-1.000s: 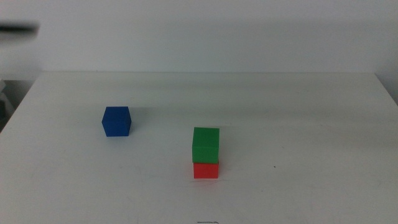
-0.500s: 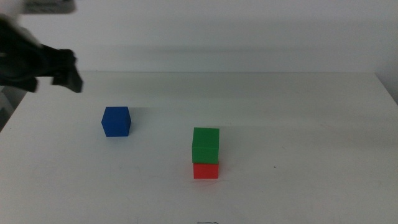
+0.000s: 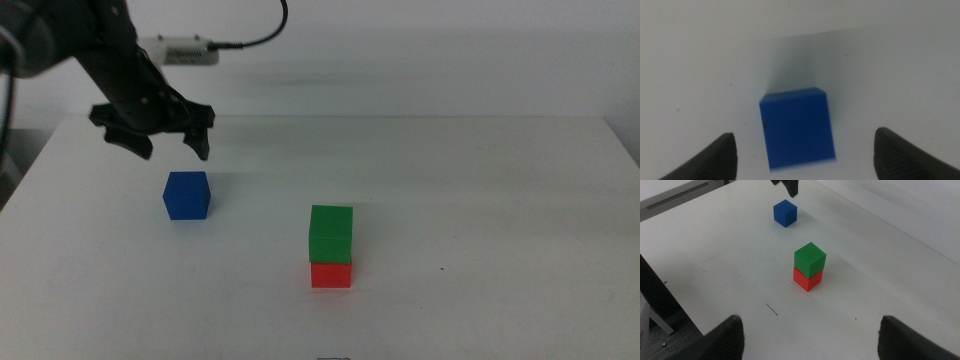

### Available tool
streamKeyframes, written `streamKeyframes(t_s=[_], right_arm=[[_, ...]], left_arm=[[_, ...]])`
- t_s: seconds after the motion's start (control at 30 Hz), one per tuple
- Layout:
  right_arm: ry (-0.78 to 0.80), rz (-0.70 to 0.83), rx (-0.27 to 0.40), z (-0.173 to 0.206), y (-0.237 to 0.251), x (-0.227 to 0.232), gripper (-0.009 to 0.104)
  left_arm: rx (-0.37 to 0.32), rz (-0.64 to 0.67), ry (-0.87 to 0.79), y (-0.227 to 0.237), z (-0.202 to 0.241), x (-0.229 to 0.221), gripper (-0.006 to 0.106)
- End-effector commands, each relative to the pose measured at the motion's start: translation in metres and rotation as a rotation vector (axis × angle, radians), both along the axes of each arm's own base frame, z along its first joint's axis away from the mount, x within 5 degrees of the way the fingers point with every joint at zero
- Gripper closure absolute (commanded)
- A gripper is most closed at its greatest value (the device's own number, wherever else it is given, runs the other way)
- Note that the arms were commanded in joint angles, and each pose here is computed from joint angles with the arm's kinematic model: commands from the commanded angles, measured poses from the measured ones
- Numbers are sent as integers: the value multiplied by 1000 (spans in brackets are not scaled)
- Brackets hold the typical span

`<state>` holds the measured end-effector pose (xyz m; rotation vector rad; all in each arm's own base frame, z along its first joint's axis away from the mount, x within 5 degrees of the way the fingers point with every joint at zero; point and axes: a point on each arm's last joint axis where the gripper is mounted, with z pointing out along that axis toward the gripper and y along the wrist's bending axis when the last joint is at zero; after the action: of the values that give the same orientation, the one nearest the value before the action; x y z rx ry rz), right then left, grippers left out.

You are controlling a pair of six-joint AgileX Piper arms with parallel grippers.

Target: Stack red cubes first, then green, then blue cubes in a specific spot.

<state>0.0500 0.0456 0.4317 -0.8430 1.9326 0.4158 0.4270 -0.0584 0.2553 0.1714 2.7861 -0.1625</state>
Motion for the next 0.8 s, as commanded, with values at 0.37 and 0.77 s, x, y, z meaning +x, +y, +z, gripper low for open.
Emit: streamKeyframes(t_s=[0.37, 0.77], right_arm=[[-75, -3, 49, 12, 1, 2, 15], [-74, -3, 48, 12, 1, 2, 15]], left_arm=[[-26, 40, -9, -6, -35, 28, 7], [-24, 24, 55, -5, -30, 20, 74]])
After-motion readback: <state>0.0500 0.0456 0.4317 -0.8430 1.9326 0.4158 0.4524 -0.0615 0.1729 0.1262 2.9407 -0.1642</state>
